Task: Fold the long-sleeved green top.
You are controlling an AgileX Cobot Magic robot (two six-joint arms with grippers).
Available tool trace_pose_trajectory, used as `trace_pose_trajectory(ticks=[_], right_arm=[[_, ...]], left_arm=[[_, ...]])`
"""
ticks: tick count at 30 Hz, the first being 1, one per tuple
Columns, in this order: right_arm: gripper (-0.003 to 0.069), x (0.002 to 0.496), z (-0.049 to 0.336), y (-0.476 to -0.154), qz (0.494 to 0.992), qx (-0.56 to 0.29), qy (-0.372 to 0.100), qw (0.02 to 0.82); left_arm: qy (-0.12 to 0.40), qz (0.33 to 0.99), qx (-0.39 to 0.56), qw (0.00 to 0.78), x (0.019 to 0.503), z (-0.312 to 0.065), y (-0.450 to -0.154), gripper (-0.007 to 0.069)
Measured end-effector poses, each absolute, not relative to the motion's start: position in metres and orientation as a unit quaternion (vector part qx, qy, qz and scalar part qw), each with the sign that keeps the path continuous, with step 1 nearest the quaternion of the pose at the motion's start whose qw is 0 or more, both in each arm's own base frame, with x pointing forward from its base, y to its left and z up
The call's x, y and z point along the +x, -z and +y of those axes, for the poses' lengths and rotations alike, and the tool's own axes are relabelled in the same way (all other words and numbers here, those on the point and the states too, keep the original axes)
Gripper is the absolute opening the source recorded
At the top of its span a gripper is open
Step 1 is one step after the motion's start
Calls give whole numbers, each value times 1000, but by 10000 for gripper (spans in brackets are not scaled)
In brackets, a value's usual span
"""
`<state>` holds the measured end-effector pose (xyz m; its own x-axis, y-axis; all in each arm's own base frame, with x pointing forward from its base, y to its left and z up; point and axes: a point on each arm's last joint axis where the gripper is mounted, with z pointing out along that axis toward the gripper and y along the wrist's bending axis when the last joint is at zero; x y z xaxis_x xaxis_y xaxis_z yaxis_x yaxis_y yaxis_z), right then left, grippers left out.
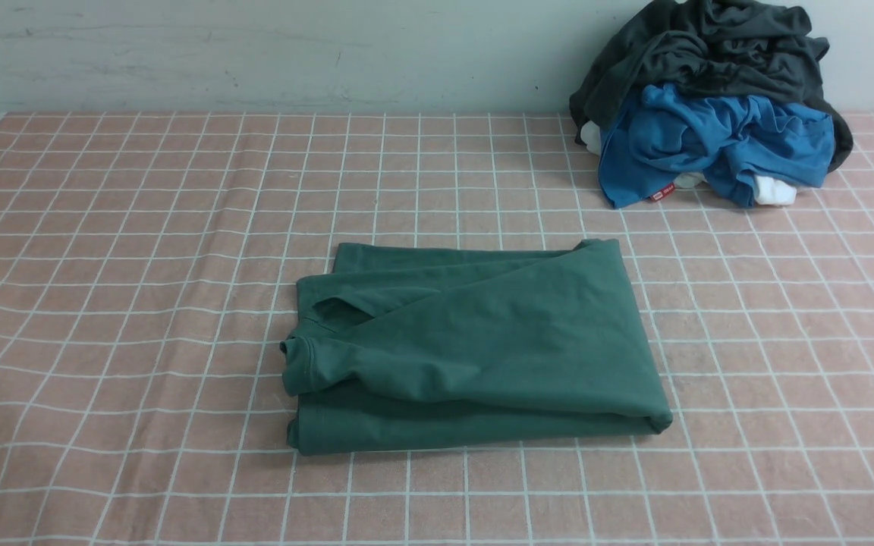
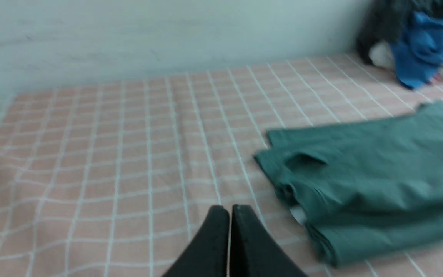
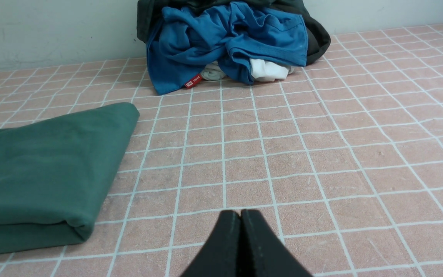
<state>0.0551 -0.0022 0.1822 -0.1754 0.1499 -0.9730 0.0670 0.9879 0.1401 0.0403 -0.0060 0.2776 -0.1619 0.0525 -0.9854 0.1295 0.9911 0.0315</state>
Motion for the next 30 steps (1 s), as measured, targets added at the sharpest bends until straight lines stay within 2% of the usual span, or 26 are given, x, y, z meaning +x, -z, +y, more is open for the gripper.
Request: trace_pose_trajectory(ticks=[5,6,9,11,16,30], right_arm=[[-14,55,-2,-182,766,71,-33,638],[-14,55,-2,-182,766,71,-33,638],[-14,55,-2,-182,766,71,-33,638],[-14,55,-2,-182,767,71,-33,637],[-14,55,-2,-182,766,71,-33,637],[-14,55,-2,-182,766,72,-33,637]], left_arm=[[-31,743,19,668,53,1,-240,-3],[-45,746,7,664,54,3,-222,-3],[-51,763,1,644,55,4,-190,-3],[-49,774,0,631,55,4,-181,-3],[-44,794,-1,606,53,4,-175,-3],[-44,794,-1,606,53,4,-176,-3]])
